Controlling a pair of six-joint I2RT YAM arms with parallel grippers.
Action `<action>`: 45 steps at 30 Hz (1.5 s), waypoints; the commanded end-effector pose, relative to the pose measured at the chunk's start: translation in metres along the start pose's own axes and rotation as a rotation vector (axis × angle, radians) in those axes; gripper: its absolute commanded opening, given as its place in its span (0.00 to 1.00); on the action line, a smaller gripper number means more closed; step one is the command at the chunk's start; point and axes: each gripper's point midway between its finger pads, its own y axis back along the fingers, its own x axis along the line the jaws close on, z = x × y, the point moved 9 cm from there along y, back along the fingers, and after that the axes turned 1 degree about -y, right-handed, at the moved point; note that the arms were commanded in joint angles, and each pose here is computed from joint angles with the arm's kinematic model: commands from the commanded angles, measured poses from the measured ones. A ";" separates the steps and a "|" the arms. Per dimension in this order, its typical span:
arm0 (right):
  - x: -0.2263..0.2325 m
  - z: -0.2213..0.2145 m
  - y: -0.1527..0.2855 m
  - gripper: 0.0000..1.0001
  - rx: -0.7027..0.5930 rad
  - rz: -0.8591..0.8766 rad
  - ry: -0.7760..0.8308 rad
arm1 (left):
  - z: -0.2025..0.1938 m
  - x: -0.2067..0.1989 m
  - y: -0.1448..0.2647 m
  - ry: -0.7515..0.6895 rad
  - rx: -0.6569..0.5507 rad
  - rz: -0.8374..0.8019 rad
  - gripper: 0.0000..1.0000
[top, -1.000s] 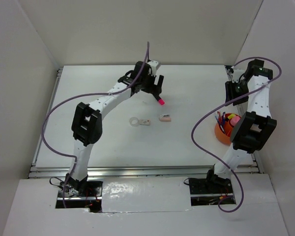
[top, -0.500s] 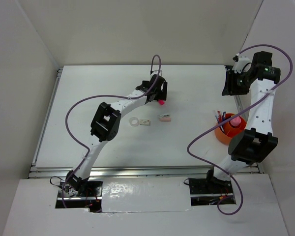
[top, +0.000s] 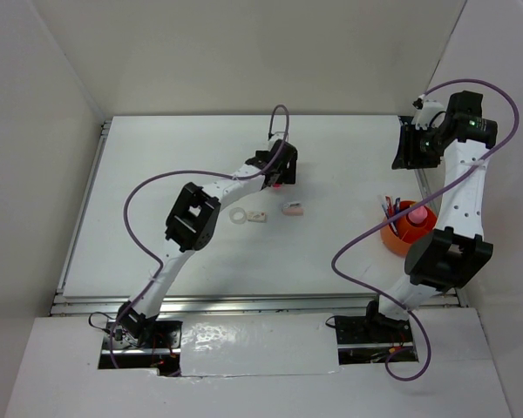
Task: Sort the stationery into containers
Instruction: Pick up the pen from the center of the board.
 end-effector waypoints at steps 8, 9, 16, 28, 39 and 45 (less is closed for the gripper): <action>0.015 0.001 0.017 0.52 -0.070 0.030 0.029 | -0.015 0.004 -0.009 0.002 0.032 -0.022 0.62; 0.017 0.001 0.016 0.52 -0.068 0.035 0.033 | -0.007 0.003 -0.009 0.011 0.020 -0.030 0.58; 0.030 0.006 0.015 0.51 -0.070 0.057 0.054 | 0.003 0.016 -0.020 0.018 0.009 -0.030 0.43; 0.083 0.005 0.016 0.51 -0.116 0.361 0.122 | 0.059 0.045 0.083 0.137 -0.112 -0.408 0.13; 0.135 -0.031 0.031 0.51 -0.381 0.283 0.658 | 0.095 0.051 0.182 0.395 0.062 -0.583 0.00; 0.181 -0.058 0.036 0.60 -0.727 0.156 1.141 | 0.080 0.042 0.210 0.470 0.093 -0.543 0.00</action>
